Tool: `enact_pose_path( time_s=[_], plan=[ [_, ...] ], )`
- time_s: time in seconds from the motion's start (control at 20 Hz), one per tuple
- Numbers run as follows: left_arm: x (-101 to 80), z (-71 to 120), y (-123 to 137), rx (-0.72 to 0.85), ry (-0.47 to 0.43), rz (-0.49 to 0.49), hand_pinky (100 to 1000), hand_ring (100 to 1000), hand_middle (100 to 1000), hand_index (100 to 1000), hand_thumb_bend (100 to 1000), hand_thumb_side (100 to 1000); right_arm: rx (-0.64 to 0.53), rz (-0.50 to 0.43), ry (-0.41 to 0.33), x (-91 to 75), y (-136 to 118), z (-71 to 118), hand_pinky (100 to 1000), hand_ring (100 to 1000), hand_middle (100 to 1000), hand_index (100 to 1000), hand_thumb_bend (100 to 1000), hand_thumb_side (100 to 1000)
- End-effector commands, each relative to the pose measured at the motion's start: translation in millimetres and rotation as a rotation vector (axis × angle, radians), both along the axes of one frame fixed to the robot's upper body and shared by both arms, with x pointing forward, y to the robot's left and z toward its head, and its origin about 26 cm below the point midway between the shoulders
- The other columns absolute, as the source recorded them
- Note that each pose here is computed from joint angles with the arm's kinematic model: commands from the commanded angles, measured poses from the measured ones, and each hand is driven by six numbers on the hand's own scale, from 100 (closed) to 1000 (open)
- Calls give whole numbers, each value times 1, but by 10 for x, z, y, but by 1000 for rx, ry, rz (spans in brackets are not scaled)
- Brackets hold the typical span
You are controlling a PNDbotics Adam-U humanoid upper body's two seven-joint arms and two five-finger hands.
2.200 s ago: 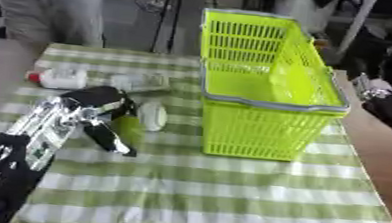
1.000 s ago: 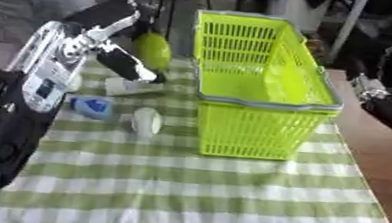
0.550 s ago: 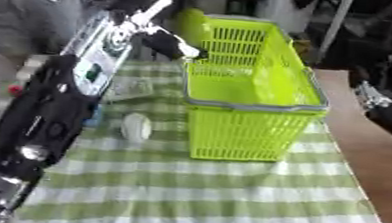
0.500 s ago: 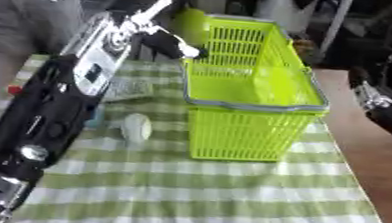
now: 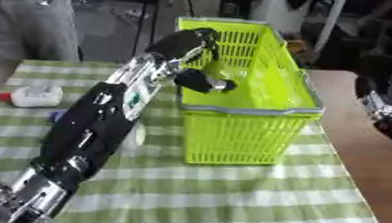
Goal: Pick up objects on the table and place them in the box.
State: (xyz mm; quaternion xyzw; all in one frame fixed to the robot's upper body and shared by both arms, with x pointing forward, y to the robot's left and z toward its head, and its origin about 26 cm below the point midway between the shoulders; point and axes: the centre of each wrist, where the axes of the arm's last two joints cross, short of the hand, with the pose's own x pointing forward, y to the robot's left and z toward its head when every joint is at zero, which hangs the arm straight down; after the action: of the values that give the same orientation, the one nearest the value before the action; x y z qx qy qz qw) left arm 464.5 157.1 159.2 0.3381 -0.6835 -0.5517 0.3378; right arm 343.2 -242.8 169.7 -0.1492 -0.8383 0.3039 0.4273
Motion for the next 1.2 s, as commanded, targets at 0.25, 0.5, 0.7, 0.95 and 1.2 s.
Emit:
enact_pose_path(
  time_s=[0.25,0.5,0.7,0.95,1.2],
  plan=[
    [-32,220,314,-151,-110,7,770,838,853,857,459,916,-2,-7,-26,-1,-40,83,616,572,687,856,284,583],
    [-389,699,675,-539,-235,-55,719,807,819,819,437,859,0,-24,-22,-6,-77,63,616,572,687,855,285,583],
    [-926,858,1120,-842,-251,-102,691,786,797,801,403,905,0,-45,-16,-16,-125,34,616,572,687,855,284,582],
    [-1427,701,1486,-990,-190,-44,679,783,796,803,410,959,-1,-63,-12,-23,-167,13,615,571,687,855,284,581],
    [-1620,312,1732,-1079,-172,139,660,775,790,800,401,985,1,-75,-12,-23,-192,4,615,572,688,856,285,581]
  ],
)
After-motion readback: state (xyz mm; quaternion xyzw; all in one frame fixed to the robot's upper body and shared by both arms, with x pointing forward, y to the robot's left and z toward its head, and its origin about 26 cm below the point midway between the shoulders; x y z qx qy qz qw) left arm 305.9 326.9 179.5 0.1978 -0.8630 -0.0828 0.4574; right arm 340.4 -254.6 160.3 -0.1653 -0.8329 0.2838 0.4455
